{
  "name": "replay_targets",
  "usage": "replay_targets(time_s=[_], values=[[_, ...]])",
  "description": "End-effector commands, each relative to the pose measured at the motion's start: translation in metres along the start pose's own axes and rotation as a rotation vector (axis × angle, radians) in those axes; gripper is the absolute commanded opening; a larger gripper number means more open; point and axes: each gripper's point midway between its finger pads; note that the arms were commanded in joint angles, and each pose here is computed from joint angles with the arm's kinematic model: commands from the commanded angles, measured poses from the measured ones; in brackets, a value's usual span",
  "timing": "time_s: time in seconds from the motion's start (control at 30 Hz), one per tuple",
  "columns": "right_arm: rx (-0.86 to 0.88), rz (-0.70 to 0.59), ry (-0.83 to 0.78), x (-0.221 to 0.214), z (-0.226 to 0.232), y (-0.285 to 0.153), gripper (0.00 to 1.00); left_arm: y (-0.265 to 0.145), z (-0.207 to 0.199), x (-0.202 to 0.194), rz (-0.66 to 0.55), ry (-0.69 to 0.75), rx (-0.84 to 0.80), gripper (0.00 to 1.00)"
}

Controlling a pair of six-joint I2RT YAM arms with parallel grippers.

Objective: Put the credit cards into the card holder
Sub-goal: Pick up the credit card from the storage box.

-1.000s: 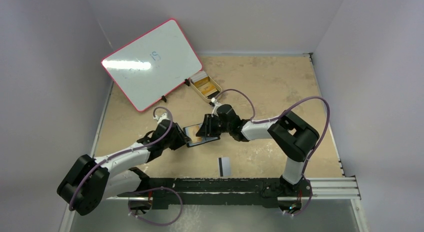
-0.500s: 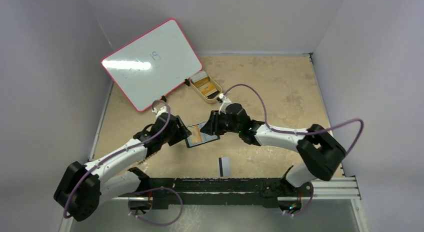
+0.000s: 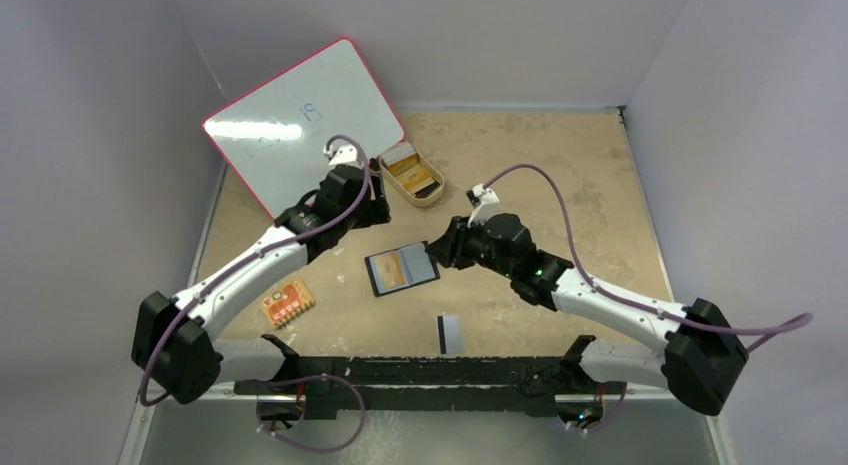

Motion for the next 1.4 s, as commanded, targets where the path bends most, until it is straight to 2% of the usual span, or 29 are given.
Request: replay_targets(time_s=[0.0,0.07,0.17,0.23,0.43,0.7,0.83,1.37], values=[[-0.014,-0.089,-0.063,0.024,0.002,-0.026,0.39,0.017,-0.006,0.047,-0.086,0.241,0.087,0.74],[-0.003,-0.111,-0.060,0.028,0.005,-0.038,0.40,0.033,-0.013,0.045,0.008,0.335,0.111,0.73],[0.036,-0.123,-0.051,0.033,0.014,-0.052,0.40,0.059,-0.038,0.050,0.076,0.419,0.075,0.66],[0.056,-0.133,-0.049,0.036,0.019,-0.060,0.40,0.077,-0.046,0.055,0.074,0.466,0.062,0.64],[0.019,-0.182,-0.031,0.049,0.016,-0.078,0.40,0.129,-0.040,0.078,0.042,0.627,0.164,0.64],[0.027,-0.193,-0.003,0.048,0.017,-0.082,0.41,0.175,-0.041,0.087,0.020,0.763,0.212,0.65],[0.042,-0.132,-0.020,0.047,0.025,-0.079,0.41,0.190,-0.033,0.087,0.035,0.814,0.270,0.65],[0.052,-0.166,0.009,0.054,0.028,-0.081,0.42,0.224,-0.024,0.089,0.027,0.920,0.340,0.65]])
Point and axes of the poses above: each gripper's point midway between its finger pads, its own y axis out along the fingers, its own z axis along the line the jaws close on, x = y × z, and after that the axes turned 6 degrees about -y, right-handed
